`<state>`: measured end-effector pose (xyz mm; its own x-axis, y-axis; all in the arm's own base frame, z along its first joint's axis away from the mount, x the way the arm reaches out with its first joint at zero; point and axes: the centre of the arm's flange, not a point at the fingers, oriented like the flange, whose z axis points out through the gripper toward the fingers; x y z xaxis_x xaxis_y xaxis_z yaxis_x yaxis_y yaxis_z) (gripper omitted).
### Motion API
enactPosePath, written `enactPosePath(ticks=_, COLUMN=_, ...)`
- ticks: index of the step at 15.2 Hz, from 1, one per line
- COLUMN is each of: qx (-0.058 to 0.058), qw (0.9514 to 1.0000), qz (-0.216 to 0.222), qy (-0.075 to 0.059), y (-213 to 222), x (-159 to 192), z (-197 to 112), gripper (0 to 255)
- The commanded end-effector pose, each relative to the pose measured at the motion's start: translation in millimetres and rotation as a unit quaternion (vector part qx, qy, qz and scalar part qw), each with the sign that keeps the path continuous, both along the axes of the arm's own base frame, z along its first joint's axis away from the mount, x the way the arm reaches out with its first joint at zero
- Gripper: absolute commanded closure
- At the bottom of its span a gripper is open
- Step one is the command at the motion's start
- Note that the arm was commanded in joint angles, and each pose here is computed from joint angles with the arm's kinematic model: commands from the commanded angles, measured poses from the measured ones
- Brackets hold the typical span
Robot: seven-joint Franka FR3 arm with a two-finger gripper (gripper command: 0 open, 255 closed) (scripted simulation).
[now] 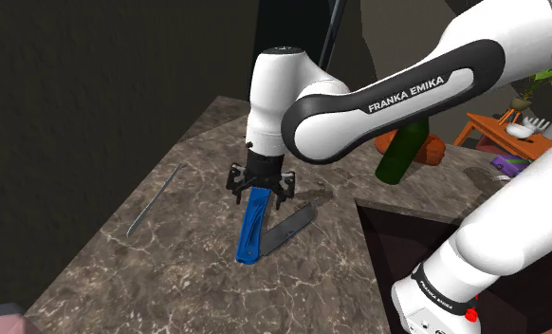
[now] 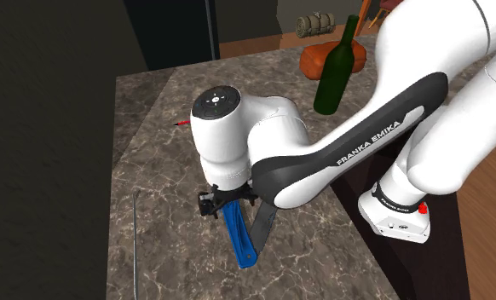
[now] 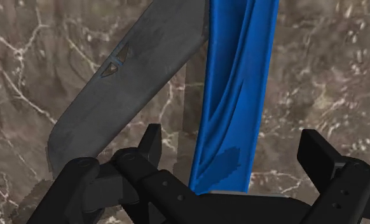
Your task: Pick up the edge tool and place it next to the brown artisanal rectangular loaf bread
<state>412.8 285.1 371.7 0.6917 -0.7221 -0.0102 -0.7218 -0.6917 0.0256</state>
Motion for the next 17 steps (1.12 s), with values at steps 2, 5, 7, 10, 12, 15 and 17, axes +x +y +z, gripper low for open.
enactPosePath(ticks=2, qx=0.0, qw=1.0, qz=-0.003, qy=-0.001, y=2.1, x=1.9, z=-16.0, gripper=0)
enactPosePath(ticks=5, qx=0.0, qw=1.0, qz=-0.003, qy=-0.001, y=2.0, x=1.4, z=-34.9, gripper=0)
enactPosePath(ticks=7, qx=0.0, qw=1.0, qz=-0.003, qy=0.0, y=2.0, x=1.4, z=-34.9, gripper=0)
enactPosePath(ticks=10, qx=0.0, qw=1.0, qz=-0.003, qy=-0.001, y=2.0, x=1.4, z=-34.9, gripper=0)
enactPosePath(ticks=12, qx=0.0, qw=1.0, qz=-0.003, qy=-0.001, y=2.0, x=1.4, z=-34.9, gripper=0)
enactPosePath(ticks=15, qx=0.0, qw=1.0, qz=-0.003, qy=0.0, y=2.0, x=1.4, z=-34.9, gripper=255)
enactPosePath(ticks=17, qx=0.0, qw=1.0, qz=-0.003, qy=0.0, y=2.0, x=1.4, z=-34.9, gripper=255)
